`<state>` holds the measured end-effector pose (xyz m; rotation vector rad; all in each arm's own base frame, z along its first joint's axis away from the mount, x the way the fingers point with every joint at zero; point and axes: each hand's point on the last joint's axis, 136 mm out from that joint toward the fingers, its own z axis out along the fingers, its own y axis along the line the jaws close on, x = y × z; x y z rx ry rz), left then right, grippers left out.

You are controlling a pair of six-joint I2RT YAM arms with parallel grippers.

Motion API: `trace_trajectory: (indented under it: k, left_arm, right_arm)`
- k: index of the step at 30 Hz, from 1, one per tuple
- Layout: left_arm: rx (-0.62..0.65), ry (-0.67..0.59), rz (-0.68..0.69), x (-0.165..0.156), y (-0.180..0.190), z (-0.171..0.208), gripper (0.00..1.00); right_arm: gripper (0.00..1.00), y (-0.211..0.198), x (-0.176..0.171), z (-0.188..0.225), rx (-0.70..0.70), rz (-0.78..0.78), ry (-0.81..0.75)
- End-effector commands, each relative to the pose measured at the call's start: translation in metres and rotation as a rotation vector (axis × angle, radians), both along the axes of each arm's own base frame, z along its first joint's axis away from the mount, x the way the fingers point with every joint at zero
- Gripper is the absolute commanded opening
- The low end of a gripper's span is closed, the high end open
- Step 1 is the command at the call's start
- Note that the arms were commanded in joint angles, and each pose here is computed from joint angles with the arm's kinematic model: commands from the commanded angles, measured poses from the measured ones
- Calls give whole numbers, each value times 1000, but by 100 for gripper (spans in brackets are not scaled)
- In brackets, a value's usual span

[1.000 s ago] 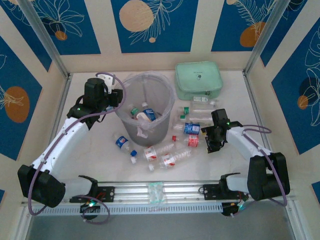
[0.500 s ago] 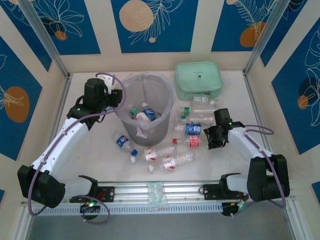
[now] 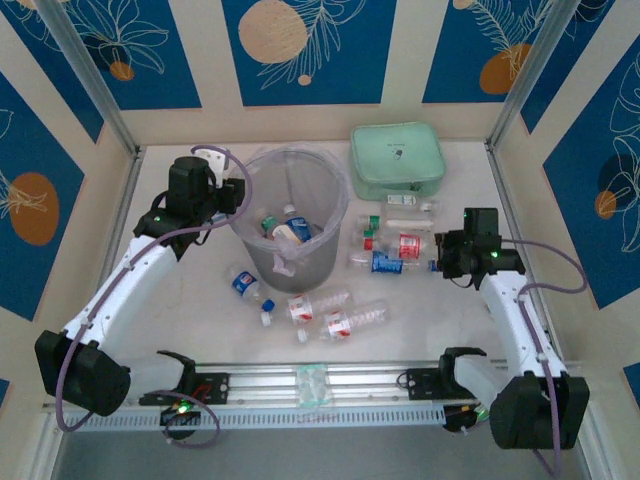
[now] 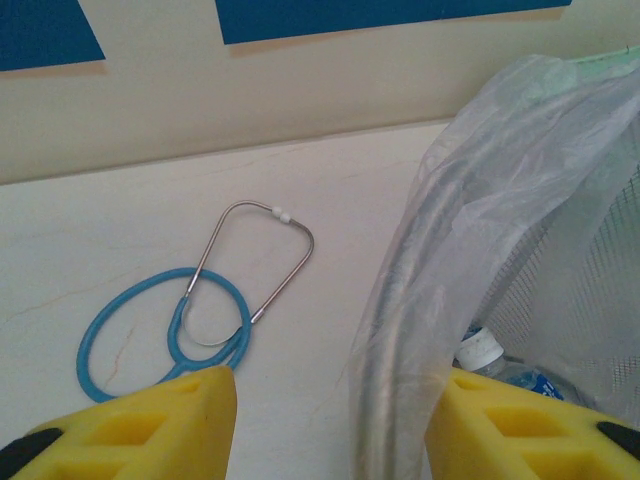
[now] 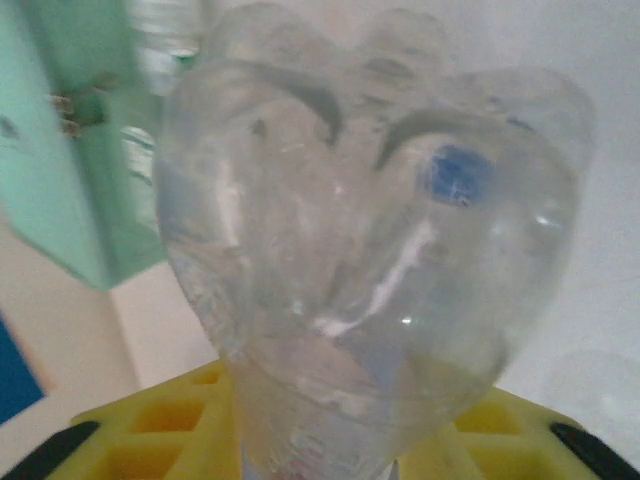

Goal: Put the plastic bottles in the bin

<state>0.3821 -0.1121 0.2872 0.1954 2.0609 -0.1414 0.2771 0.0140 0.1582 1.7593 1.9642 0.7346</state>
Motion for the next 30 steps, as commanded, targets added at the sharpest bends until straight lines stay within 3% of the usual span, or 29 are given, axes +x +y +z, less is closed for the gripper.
trace_trajectory:
  k: [1, 7, 10, 15, 21, 26, 30]
  left_arm:
    - [39, 61, 11, -5, 4, -21, 51]
    - [20, 56, -2, -8, 1, -17, 51]
    - [22, 47, -1, -8, 2, -15, 51]
    - [24, 46, -6, -9, 1, -15, 51]
    - [19, 41, -10, -10, -1, -13, 51]
    - [16, 39, -10, -10, -1, -12, 51]
    - [17, 36, -8, -10, -1, -11, 51]
  right_arm:
    - [31, -9, 5, 34, -58, 8, -80]
    - [26, -15, 24, 83, -167, 65, -228]
    - [21, -5, 46, 126, -237, 174, -392]
    - [9, 31, 66, 219, -500, 410, -673]
    - [8, 100, 63, 306, -734, 635, -986]
    - [8, 173, 57, 329, -807, 838, -1128]
    - [8, 230, 59, 310, -894, 1062, -1102]
